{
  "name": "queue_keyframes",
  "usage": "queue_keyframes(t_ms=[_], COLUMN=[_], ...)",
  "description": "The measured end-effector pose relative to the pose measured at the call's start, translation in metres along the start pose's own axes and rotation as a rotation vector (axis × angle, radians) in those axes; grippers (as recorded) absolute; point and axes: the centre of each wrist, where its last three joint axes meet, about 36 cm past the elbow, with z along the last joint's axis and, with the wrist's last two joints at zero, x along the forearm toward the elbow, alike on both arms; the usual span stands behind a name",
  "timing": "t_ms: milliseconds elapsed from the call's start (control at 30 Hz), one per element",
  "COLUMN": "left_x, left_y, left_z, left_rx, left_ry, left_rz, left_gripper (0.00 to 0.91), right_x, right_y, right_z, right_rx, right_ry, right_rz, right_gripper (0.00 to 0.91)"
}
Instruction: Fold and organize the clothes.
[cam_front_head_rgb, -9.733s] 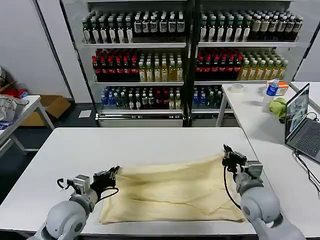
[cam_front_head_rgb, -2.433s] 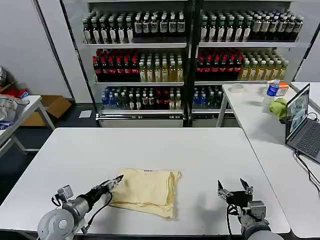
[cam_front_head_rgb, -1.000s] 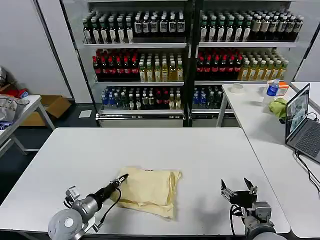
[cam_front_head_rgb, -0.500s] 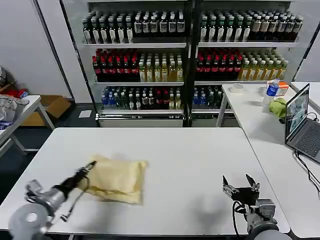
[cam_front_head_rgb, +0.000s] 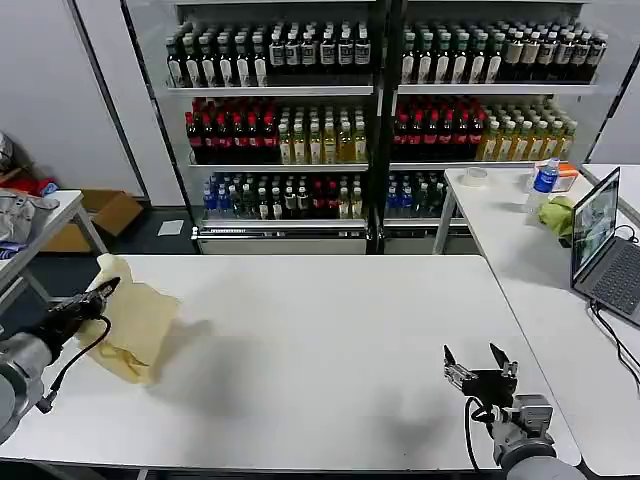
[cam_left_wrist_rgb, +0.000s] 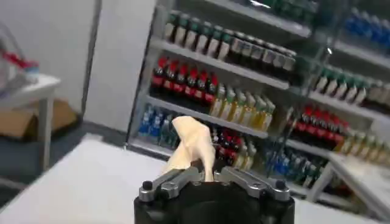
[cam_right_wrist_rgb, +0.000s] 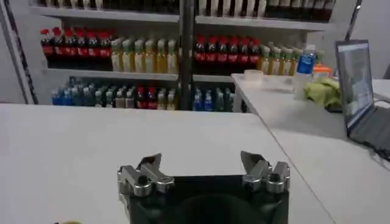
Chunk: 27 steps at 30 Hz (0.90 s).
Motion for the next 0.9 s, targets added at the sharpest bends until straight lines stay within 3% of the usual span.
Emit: queue_keyframes(t_ms=[467,667,900], left_x=[-0.033,-0.044,-0.064], left_y=[-0.087,-0.122,-0.157], left_z=[0.093,0.114,0.137], left_rx=[-0.296,-0.310,-0.220], left_ry=[0.155,0.172,0.221], left_rz=[0.058,0.121,0.185], left_gripper=[0.010,0.010,0.010], right_x=[0.002,0.001,-0.002], right_y=[-0.001,-0.001,-0.005], right_z=[0.002,0.003,0.003], right_rx=[0.027,0.026,0.025], right_ry=[0.001,0.003,0.001], right_rz=[0.004,0.011,0.022], right_gripper=[0.907,0.907,0.907])
